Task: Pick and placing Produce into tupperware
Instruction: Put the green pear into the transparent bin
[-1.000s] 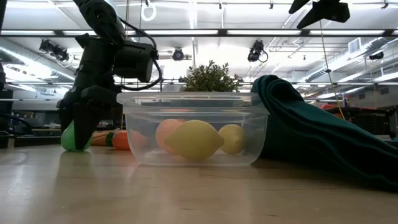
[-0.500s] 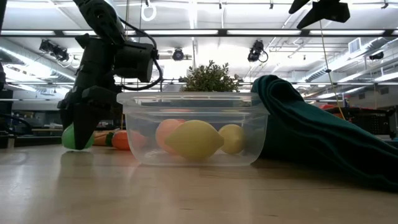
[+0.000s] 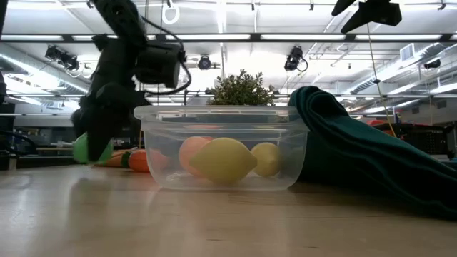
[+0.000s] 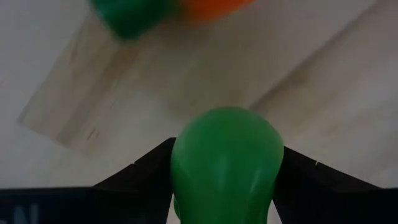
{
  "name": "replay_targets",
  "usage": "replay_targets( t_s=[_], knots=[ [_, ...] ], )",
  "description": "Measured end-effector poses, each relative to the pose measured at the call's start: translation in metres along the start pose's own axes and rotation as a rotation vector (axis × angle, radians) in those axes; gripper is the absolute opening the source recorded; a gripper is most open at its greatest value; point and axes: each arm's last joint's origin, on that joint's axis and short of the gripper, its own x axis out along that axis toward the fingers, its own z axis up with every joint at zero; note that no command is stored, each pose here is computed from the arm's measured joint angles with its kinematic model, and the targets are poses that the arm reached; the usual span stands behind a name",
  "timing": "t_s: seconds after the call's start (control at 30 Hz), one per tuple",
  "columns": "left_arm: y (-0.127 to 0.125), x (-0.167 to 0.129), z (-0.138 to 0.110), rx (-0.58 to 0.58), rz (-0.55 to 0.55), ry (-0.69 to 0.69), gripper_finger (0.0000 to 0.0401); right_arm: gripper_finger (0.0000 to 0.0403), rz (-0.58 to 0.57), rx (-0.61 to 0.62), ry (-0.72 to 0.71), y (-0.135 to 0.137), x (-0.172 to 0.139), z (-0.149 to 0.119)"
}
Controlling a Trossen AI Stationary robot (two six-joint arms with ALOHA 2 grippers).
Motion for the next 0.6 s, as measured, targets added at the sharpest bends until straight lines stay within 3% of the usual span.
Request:
replay_targets(
  t_s=[0.6],
  knots=[
    [-0.057, -0.112, 0.031, 0.147, -0.211, -0.283, 0.0221, 0.0165, -0.001, -0.012, 0.0, 0.0, 0.0, 0.0]
  ],
)
